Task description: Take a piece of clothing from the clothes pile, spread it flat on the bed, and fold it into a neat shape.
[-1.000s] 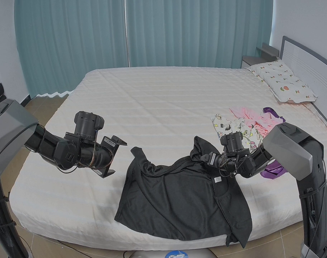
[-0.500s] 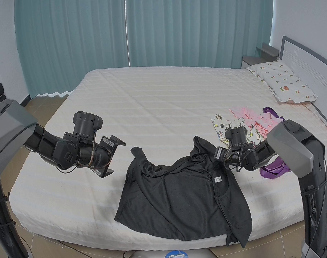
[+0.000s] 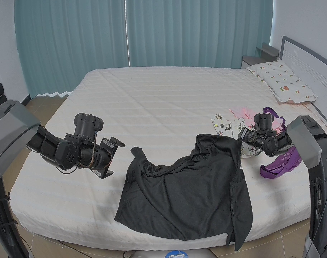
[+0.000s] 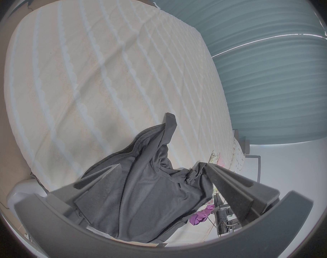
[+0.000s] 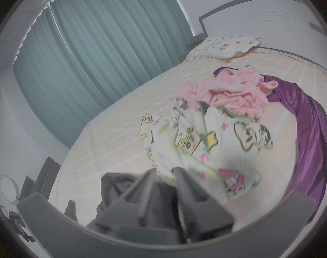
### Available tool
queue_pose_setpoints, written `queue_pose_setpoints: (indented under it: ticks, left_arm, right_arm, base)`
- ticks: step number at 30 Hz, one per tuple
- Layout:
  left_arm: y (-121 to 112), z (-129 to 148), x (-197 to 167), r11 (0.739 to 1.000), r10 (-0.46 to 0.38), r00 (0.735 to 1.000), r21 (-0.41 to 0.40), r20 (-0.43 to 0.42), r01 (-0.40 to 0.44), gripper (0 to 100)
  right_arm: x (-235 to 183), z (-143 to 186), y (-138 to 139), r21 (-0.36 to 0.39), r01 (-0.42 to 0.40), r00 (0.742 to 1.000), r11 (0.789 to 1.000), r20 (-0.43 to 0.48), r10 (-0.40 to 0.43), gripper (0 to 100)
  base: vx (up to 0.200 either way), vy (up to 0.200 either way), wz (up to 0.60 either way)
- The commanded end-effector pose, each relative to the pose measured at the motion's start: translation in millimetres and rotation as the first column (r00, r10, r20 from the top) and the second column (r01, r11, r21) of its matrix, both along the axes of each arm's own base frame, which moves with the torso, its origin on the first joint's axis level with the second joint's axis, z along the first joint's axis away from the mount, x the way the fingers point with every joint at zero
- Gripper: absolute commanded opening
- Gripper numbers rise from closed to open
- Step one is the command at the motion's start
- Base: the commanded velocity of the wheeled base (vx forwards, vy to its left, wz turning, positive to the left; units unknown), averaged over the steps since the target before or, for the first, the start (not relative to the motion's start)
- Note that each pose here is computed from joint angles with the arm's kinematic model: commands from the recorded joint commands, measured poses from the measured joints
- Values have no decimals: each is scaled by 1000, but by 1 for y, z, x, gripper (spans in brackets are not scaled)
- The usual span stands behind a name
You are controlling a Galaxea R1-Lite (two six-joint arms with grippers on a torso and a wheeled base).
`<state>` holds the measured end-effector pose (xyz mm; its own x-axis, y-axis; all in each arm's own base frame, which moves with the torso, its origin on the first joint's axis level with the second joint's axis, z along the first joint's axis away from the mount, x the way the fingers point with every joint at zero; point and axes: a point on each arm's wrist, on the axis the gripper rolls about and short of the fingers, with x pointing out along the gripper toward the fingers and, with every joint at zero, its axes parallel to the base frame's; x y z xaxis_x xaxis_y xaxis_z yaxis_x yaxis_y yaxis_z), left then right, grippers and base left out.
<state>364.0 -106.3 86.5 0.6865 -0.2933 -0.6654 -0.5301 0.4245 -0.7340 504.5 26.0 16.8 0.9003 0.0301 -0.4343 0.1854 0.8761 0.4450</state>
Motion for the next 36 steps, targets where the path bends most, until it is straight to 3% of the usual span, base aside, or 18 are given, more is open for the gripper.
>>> queue_pose_setpoints:
  ticks: [1,7,9,16,28,36]
  left_arm:
    - [6,-3,3,1000,16,1000,2,-7,-16,100]
    - [5,-5,3,1000,14,1000,1,-11,-14,100]
    - [6,-5,2,1000,6,1000,-3,-15,-6,100]
    - [3,-8,0,1000,-5,1000,-6,-29,5,100]
    - [1,-9,-1,1000,-10,999,-6,-33,10,100]
    - [1,-9,-1,1000,-10,999,-6,-33,10,100]
  right_arm:
    - [5,-16,-11,31,36,999,999,-15,-35,100]
    - [-21,17,-3,96,12,999,995,-32,-9,100]
    - [-50,28,11,118,-63,994,991,-80,72,100]
    - [-109,11,55,114,-177,948,978,-247,200,100]
    - [-142,-39,68,-5,-202,876,979,-448,178,100]
    - [-150,-46,64,-47,-204,862,978,-482,157,100]
  base:
    - [0,0,0]
    - [0,0,0]
    - [0,0,0]
    - [0,0,0]
    - [0,0,0]
    - [0,0,0]
